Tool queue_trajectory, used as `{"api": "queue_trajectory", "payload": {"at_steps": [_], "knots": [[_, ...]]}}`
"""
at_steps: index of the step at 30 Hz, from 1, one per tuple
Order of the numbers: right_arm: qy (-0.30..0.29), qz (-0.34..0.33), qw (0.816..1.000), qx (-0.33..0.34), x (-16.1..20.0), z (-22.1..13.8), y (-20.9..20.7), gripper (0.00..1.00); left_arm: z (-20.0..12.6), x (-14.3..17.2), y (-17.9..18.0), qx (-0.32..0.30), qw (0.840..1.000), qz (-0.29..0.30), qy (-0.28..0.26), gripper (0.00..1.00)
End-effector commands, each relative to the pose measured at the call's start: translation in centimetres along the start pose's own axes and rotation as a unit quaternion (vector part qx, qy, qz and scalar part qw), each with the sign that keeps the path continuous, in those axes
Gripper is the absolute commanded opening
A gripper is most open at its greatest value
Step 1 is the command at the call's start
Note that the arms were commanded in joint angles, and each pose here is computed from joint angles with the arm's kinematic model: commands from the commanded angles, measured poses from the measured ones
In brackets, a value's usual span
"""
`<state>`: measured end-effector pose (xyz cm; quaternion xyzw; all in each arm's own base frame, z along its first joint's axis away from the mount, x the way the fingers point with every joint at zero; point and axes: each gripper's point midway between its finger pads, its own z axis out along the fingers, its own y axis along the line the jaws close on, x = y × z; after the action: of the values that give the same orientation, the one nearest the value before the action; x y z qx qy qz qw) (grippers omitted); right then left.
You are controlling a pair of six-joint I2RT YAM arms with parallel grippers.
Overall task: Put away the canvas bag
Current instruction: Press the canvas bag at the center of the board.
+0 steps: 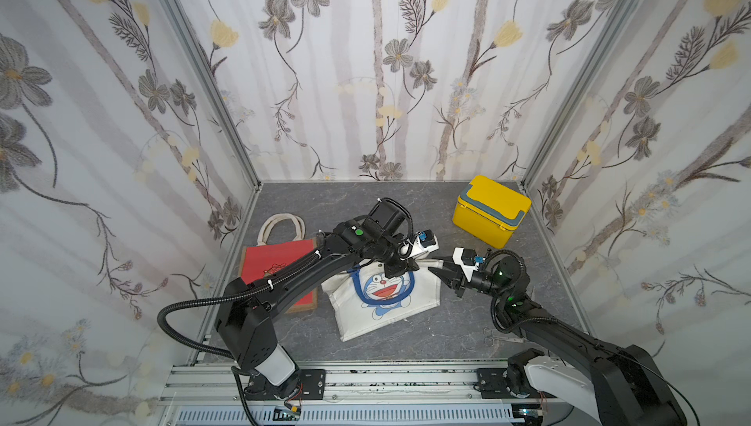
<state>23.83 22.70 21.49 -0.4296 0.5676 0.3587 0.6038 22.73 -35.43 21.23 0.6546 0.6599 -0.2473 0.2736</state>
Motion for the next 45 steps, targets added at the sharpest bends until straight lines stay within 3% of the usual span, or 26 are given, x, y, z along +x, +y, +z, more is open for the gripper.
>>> {"api": "queue_trajectory", "payload": {"at_steps": [1, 6, 11, 18, 24, 28, 31, 33, 34, 36, 39, 41, 43, 45], "knots": [[-0.022, -0.055, 0.998, 0.011, -1.3, -0.1, -0.3, 0.79, 0.2, -0.2, -1.3, 0.034, 0.998, 0.046, 0.002, 0.14], [-0.038, -0.104, 0.994, -0.013, -2.2, -0.3, 0.8, 0.8, 0.0, -0.5, -1.4, 0.027, 0.998, 0.058, -0.007, 0.12], [-0.043, -0.092, 0.993, -0.053, -2.3, 0.0, 1.9, 0.75, 0.3, -0.4, -1.1, 0.026, 0.998, 0.055, -0.001, 0.12], [-0.031, -0.078, 0.996, -0.044, -1.1, 0.4, 1.6, 0.72, 0.3, -0.3, -0.9, 0.021, 0.998, 0.055, -0.001, 0.12], [-0.015, -0.065, 0.997, -0.027, -0.5, 0.2, 1.1, 0.52, 0.2, 0.3, -0.4, 0.009, 0.999, 0.047, 0.006, 0.12], [-0.015, -0.071, 0.997, -0.011, -0.3, -0.4, 1.1, 0.31, -0.1, 0.2, -0.4, 0.002, 0.999, 0.046, 0.001, 0.12], [-0.006, -0.065, 0.998, -0.011, -0.1, -0.3, 1.1, 0.25, 0.0, 0.4, -0.3, 0.002, 0.999, 0.044, 0.007, 0.12], [-0.012, -0.069, 0.997, -0.015, -0.4, -0.2, 1.1, 0.05, 0.0, 0.4, -0.3, 0.002, 0.999, 0.042, 0.006, 0.12], [-0.017, -0.068, 0.997, -0.019, -0.7, -0.1, 1.1, 0.0, 0.0, 0.3, -0.3, 0.001, 0.999, 0.042, 0.005, 0.13], [-0.017, -0.06, 0.998, -0.026, -1.0, 0.2, 1.1, 0.0, 0.1, 0.3, 0.2, -0.01, 0.999, 0.037, 0.006, 0.18], [-0.012, -0.052, 0.998, -0.027, -1.2, 0.5, 0.9, 0.0, 0.2, -0.5, 0.8, -0.028, 0.999, 0.022, 0.0, 0.4], [-0.015, -0.051, 0.998, -0.021, -1.5, 0.5, 0.7, 0.0, 0.6, -1.3, 0.5, -0.027, 0.999, 0.02, -0.002, 0.48], [-0.019, -0.052, 0.998, -0.02, -1.9, 0.4, 0.7, 0.0, 1.3, -1.3, 0.2, -0.028, 0.999, 0.023, 0.016, 0.51], [-0.025, -0.051, 0.998, -0.02, -2.4, 0.2, 0.9, 0.02, 1.9, -0.9, 0.3, -0.028, 0.999, 0.022, 0.037, 0.38]]}}
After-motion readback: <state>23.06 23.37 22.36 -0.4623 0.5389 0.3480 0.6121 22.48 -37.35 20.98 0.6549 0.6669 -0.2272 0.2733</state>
